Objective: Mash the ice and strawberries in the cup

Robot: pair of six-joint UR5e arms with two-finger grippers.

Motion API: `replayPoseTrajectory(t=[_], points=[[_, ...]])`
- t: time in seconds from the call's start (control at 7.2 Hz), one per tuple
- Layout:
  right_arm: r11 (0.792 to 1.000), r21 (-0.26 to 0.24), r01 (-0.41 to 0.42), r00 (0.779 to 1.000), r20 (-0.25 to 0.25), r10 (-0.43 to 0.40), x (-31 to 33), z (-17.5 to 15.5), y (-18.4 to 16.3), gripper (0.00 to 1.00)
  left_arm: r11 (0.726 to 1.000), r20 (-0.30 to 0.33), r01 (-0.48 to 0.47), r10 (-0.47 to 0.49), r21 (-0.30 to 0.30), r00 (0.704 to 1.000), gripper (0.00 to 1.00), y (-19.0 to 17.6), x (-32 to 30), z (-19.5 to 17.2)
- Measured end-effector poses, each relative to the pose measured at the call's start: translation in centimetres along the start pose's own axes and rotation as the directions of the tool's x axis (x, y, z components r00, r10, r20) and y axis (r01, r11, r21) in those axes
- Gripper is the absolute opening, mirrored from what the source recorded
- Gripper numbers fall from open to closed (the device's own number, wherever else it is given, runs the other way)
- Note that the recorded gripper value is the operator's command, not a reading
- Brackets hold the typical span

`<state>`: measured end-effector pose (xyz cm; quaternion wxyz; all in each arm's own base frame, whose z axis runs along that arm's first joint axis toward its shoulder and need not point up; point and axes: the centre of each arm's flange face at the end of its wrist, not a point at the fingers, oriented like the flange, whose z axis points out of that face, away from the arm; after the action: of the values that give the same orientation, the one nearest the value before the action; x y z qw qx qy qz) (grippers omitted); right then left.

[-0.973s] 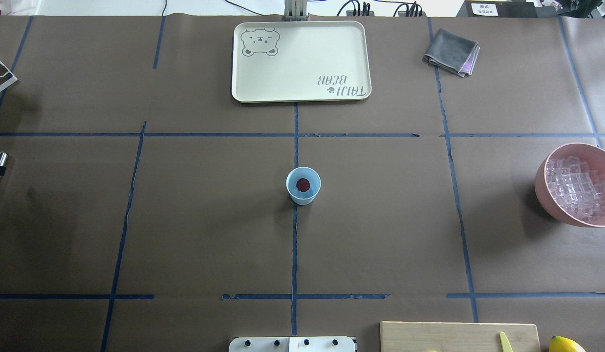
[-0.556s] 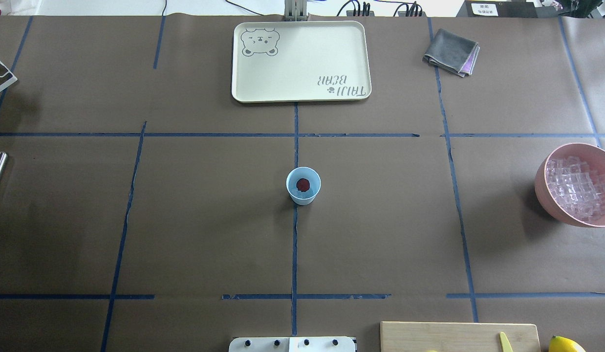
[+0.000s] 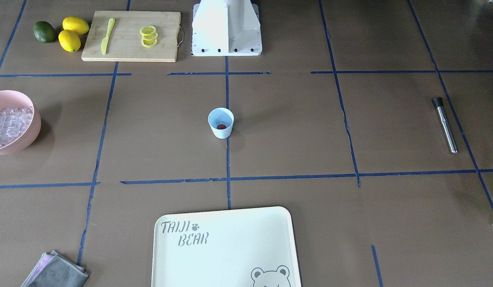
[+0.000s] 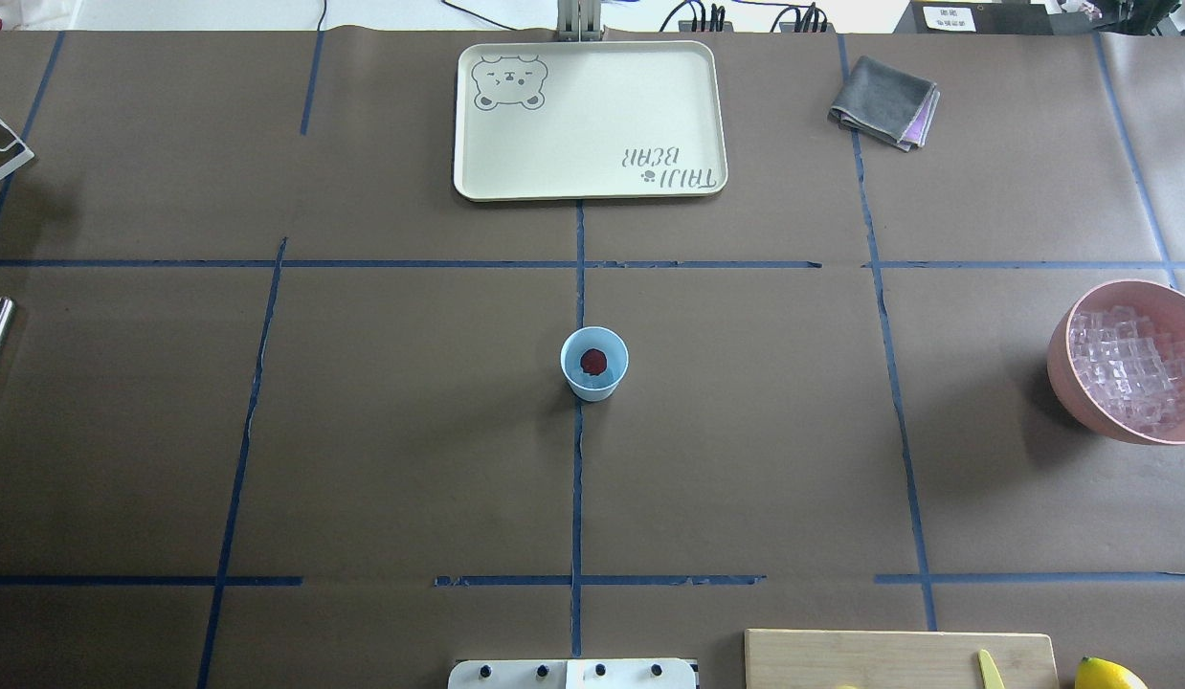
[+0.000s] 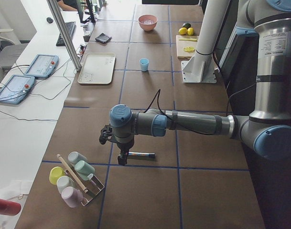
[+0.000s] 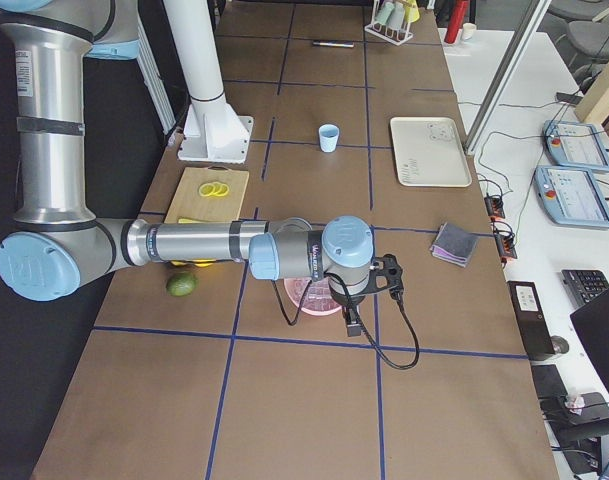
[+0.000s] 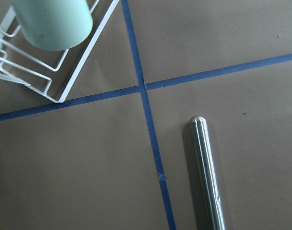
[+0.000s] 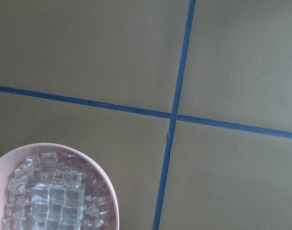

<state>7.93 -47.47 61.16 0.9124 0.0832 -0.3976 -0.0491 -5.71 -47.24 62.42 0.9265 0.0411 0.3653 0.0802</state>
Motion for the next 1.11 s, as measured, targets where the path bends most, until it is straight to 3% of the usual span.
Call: replayPoseTrajectory(t=[0.69, 1.11], points=[[1.0, -0.002, -0.003, 1.0, 0.0, 0.003, 0.1, 0.1, 0.0, 0.99, 0.998, -0.01, 0.063, -0.063, -0.029, 0.998, 1.0, 1.4, -2.2, 0.4], [1.0, -0.005, -0.009, 1.0, 0.001, 0.009, 0.2, 0.2, 0.1, 0.99, 0.996, -0.06, 0.082, -0.084, -0.031, 0.995, 1.0, 1.8, -2.3, 1.0]])
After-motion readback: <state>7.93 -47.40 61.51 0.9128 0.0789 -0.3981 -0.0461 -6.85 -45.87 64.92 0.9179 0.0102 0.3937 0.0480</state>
